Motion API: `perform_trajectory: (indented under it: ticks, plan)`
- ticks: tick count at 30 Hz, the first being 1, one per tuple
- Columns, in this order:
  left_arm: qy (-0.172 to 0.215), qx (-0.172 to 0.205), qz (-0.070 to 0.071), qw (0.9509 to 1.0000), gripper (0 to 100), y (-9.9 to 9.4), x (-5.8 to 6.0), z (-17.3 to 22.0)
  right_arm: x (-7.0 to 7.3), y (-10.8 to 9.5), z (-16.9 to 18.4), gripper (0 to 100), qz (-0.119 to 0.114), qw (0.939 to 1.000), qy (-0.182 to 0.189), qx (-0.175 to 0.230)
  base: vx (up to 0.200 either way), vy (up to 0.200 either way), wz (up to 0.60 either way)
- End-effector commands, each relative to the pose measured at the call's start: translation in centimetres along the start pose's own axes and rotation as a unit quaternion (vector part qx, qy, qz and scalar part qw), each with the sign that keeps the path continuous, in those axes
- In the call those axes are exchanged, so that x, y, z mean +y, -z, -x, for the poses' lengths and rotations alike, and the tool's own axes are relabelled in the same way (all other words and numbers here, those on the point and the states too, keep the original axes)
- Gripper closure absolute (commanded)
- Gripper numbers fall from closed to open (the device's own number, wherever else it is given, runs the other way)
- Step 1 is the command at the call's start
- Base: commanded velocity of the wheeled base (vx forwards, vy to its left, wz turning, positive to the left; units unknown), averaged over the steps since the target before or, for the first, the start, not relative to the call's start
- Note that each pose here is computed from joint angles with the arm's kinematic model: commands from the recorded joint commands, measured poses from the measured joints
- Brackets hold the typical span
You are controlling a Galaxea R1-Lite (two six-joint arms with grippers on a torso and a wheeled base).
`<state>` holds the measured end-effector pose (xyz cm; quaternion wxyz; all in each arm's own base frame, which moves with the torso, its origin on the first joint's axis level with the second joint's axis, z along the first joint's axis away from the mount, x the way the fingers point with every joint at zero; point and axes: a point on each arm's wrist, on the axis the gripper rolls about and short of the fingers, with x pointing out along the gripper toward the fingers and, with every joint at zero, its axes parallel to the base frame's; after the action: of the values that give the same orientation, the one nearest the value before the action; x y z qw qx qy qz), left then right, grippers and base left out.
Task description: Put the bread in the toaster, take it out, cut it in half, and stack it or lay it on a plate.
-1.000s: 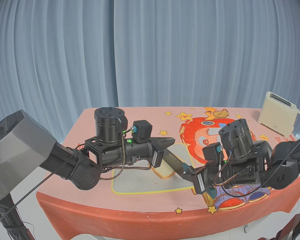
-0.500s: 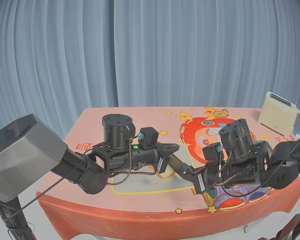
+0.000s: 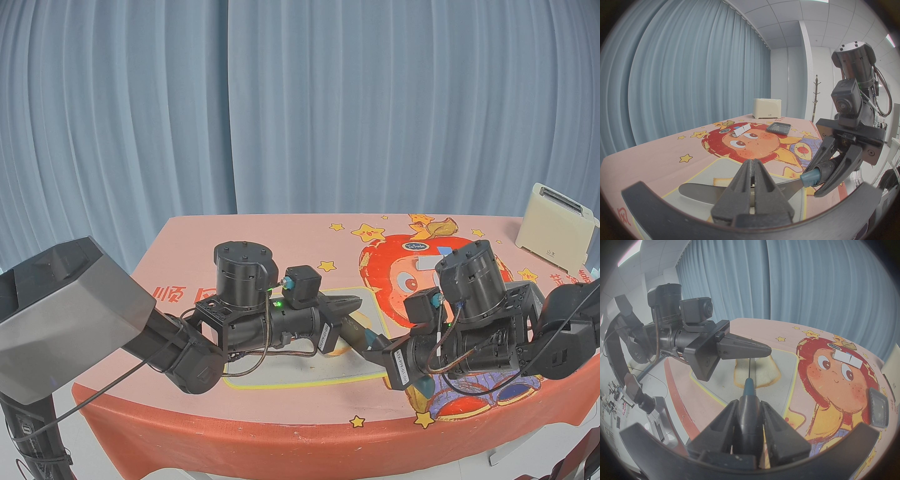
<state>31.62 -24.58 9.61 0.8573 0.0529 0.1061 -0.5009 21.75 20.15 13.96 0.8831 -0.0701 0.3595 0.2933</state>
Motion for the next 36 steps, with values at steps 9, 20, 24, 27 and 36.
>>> perform_trajectory:
  ticks: [9, 20, 24, 27, 36]
  plan:
    - [0.004, 0.029, 0.011, 0.9995, 100, 1.9, 0.0, -0.6, -0.1, 0.0, 0.1, 100, -0.001, 1.0, 0.0, -0.001, 0.0, 0.0, 0.0]
    - [-0.004, 0.0, 0.006, 1.0, 100, 0.3, 0.5, -0.3, -0.1, -0.1, 0.2, 100, -0.001, 1.0, 0.001, -0.003, 0.0, 0.0, 0.0]
    - [-0.034, -0.046, 0.003, 0.9984, 100, -1.5, 2.6, 0.2, -0.1, -0.1, 0.2, 100, -0.002, 1.0, 0.001, -0.004, 0.0, 0.0, 0.0]
    - [-0.036, -0.052, 0.001, 0.998, 100, -1.8, 2.8, 0.1, -0.2, -0.1, 0.2, 100, -0.002, 1.0, 0.001, -0.003, 0.0, 0.0, 0.0]
    - [-0.041, -0.045, 0.003, 0.9981, 100, -1.2, 3.0, 0.0, -0.2, 0.0, 0.0, 100, -0.002, 1.0, 0.002, 0.001, 0.0, 0.0, 0.0]
